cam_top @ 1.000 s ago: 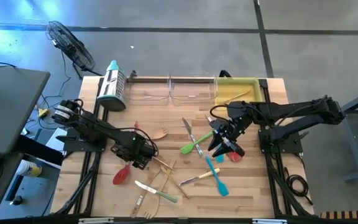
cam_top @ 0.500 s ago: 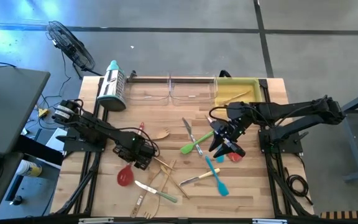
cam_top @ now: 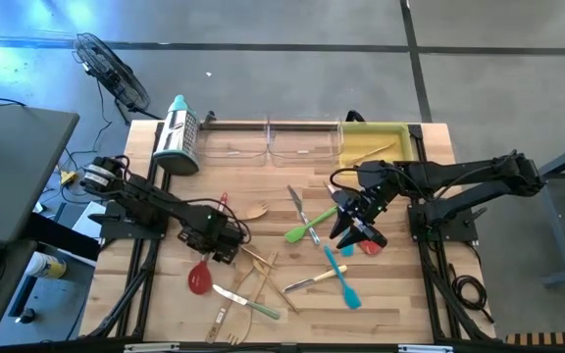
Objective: Pick & Place Kitchen Items
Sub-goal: Put the red serving spoon into the right transparent bin
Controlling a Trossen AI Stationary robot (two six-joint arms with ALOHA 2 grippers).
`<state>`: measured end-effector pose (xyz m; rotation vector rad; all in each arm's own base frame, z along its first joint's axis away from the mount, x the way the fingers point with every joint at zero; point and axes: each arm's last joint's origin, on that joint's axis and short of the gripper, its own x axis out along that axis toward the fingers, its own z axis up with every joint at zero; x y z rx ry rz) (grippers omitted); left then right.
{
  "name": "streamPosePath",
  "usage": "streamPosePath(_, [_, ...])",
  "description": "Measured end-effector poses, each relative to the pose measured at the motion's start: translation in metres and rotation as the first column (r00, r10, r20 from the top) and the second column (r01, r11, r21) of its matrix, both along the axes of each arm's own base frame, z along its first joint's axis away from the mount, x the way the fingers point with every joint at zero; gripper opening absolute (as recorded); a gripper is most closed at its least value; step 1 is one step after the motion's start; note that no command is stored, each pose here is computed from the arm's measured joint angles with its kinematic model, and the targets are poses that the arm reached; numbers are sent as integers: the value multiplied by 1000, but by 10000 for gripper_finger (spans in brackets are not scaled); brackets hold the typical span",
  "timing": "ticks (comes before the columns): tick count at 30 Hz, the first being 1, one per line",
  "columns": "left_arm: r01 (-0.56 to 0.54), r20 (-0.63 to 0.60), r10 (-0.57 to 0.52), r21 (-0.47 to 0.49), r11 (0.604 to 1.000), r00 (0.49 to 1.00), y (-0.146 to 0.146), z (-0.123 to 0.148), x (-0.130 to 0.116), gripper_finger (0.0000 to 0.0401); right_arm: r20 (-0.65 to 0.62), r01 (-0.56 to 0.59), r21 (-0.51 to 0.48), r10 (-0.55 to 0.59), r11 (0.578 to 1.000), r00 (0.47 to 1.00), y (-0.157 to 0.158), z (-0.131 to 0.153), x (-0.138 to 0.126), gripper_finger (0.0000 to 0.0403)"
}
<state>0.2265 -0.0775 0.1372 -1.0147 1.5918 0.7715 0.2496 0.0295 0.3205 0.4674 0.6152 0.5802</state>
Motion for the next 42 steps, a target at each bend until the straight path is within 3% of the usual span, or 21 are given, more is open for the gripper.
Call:
streamPosePath(4, [-17,0,17,7,1000,1000,1,-5,-3,181,0,0,0,0,1000,1000,0,0,0,164])
streamPosePath(11, [-27,-11,27,25,999,1000,2,-8,-6,59,0,0,0,0,1000,1000,0,0,0,164])
streamPosePath(24, [7,-5,-7,28,1000,1000,2,-8,-5,59,0,7,-4,-7,1000,1000,0,0,0,164])
streamPosePath(42, [73,15,-74,54,996,997,-4,29,16,58,12,-1,-17,1,1000,1000,0,0,0,164])
